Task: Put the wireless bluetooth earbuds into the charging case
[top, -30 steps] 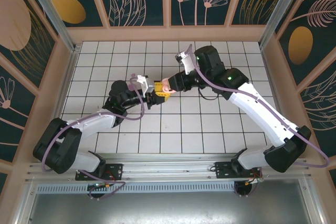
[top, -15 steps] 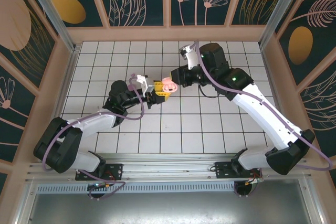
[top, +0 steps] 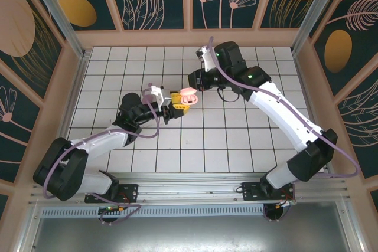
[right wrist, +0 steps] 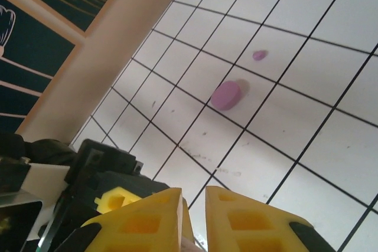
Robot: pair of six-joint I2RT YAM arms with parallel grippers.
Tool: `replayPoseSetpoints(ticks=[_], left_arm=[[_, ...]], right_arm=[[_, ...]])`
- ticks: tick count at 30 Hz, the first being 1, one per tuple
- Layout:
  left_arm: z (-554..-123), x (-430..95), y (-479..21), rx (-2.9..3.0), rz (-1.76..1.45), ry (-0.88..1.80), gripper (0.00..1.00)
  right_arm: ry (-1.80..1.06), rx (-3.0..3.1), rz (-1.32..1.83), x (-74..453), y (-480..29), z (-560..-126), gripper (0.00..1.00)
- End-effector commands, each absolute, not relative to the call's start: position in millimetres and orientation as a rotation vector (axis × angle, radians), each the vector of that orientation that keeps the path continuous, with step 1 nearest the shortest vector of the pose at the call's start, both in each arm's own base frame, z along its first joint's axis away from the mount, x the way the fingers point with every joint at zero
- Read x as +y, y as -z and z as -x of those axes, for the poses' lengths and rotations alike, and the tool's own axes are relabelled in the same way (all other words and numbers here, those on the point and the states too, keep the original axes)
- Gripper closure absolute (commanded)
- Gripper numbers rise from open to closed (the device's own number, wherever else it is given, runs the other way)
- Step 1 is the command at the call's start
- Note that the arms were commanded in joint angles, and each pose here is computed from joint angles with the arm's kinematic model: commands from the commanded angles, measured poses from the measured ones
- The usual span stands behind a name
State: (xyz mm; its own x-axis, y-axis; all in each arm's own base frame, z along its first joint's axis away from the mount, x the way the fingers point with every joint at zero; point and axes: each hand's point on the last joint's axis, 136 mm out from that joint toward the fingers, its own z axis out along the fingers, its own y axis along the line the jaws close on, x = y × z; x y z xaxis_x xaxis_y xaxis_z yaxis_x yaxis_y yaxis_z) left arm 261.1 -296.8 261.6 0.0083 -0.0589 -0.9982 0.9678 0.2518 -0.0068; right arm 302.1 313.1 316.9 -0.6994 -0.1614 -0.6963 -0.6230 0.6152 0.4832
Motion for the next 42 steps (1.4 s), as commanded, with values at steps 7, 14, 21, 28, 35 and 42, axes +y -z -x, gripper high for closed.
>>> replayPoseSetpoints(ticks=[7, 14, 21, 28, 35, 42], left_arm=[[-264, -290, -274, 1.260, -0.928, 1.000, 0.89], [-266, -291, -276, 1.259, -0.915, 1.001, 0.89], [-266, -292, -281, 1.243, -0.903, 1.025, 0.88], [-265, -292, -288, 1.227, -0.898, 1.029, 0.88], [-261, -290, -294, 1.209, -0.884, 1.044, 0.88], [-259, -287, -297, 1.209, -0.883, 1.029, 0.87]], right_arm=[[-1.070, 2.282, 0.632, 303, -303, -272, 0.85], [-1.191, 2.192, 0.491, 277, -321, -264, 0.74], [-1.430, 2.071, 0.301, 258, -326, -268, 0.51], [-1.598, 2.056, 0.320, 280, -319, -263, 0.46], [-1.654, 2.075, 0.396, 309, -314, -257, 0.46], [-1.721, 2.082, 0.407, 318, -307, -254, 0.51]])
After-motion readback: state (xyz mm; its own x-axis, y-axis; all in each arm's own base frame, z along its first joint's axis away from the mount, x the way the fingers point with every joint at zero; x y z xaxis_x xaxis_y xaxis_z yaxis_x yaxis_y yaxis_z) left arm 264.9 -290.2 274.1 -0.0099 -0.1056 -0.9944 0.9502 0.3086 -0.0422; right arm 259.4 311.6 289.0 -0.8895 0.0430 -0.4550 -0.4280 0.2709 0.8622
